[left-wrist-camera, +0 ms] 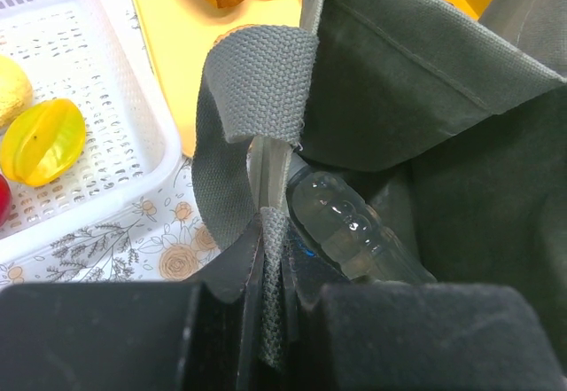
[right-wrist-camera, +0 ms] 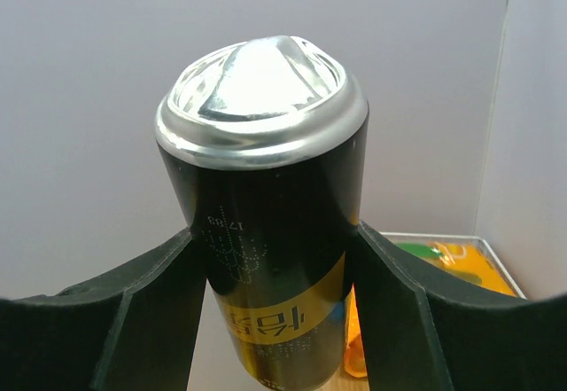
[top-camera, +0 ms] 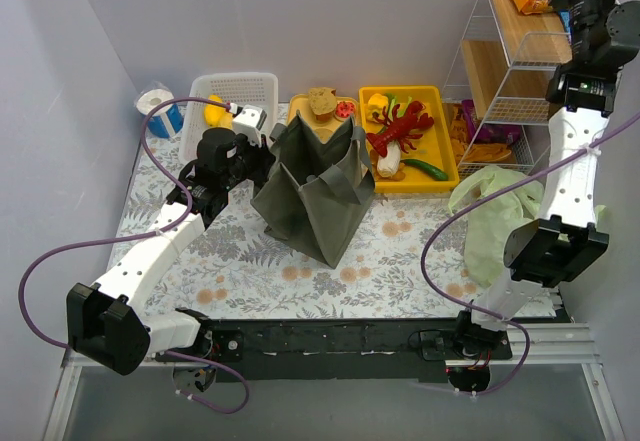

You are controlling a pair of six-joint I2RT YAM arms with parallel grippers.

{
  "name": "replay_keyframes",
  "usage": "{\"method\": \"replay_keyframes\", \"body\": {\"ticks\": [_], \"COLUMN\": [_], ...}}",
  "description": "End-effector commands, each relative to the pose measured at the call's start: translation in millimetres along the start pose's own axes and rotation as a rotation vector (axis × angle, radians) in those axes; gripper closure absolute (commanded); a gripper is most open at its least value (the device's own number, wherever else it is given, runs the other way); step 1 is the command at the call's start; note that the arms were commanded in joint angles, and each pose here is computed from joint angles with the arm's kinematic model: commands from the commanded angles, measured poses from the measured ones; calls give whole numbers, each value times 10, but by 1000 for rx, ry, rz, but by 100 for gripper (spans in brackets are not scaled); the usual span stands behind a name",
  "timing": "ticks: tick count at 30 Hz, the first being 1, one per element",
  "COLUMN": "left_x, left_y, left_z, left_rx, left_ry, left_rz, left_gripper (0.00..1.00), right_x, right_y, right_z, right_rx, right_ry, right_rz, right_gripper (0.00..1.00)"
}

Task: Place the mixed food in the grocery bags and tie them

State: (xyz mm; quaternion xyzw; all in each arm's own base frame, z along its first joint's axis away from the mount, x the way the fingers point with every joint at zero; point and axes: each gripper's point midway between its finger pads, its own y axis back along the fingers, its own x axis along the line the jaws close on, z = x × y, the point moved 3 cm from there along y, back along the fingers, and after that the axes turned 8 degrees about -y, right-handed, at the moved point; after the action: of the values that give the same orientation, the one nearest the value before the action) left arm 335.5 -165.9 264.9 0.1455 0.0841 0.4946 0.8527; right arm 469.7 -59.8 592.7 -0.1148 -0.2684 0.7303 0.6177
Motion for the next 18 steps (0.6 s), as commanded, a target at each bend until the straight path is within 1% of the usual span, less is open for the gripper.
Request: {"method": "replay_keyframes", "body": {"ticks": [1,2,3,4,6,7,8,9,10,11,12,14,15,16,18], "left_x": [-61,-59,-47,-41,-32,-25,-23,-25,-22,-23,-23,-28,-29,-32,-34], "left_y": [28,30,28,29,39,41,50,77,84,99,126,145,158,158,150], "left_z": [-93,-92,-86,-78,-62,-44,-40,-7,13,41,44,76,79,86,71], "left_rx": [28,27,24,20,11,0,-6,-21,-35,-48,-58,-80,-88,-94,-93], "left_ry": [11,11,13,20,28,33,42,46,50,54,53,54,53,51,50], "left_rz": [-37,-36,-26,-20,-10,-4,1,3,6,7,9,7,7,5,3], "left_gripper": [100,100,100,100,100,100,100,100,100,100,100,100,100,100,100], "right_x": [747,754,950,1159,1405,1728,1872,1981,2247,2366,2644,2895,3186,3307,3652], "right_y": [256,275,410,452,576,628,671,738,817,872,1014,1149,1291,1393,1634], "right_z": [1212,1042,1184,1121,1025,932,851,690,574,445,211,-91,-231,-470,-717], "right_rx": [-295,-258,-281,-270,-241,-221,-203,-163,-130,-98,-40,36,87,151,247], "right_ry": [7,-20,-19,-51,-45,-93,-101,-133,-192,-228,-278,-289,-330,-346,-390], "right_rz": [207,211,261,304,327,391,418,433,488,511,568,588,642,662,743], "right_gripper": [79,80,80,80,80,80,80,80,80,81,81,82,82,82,83]}}
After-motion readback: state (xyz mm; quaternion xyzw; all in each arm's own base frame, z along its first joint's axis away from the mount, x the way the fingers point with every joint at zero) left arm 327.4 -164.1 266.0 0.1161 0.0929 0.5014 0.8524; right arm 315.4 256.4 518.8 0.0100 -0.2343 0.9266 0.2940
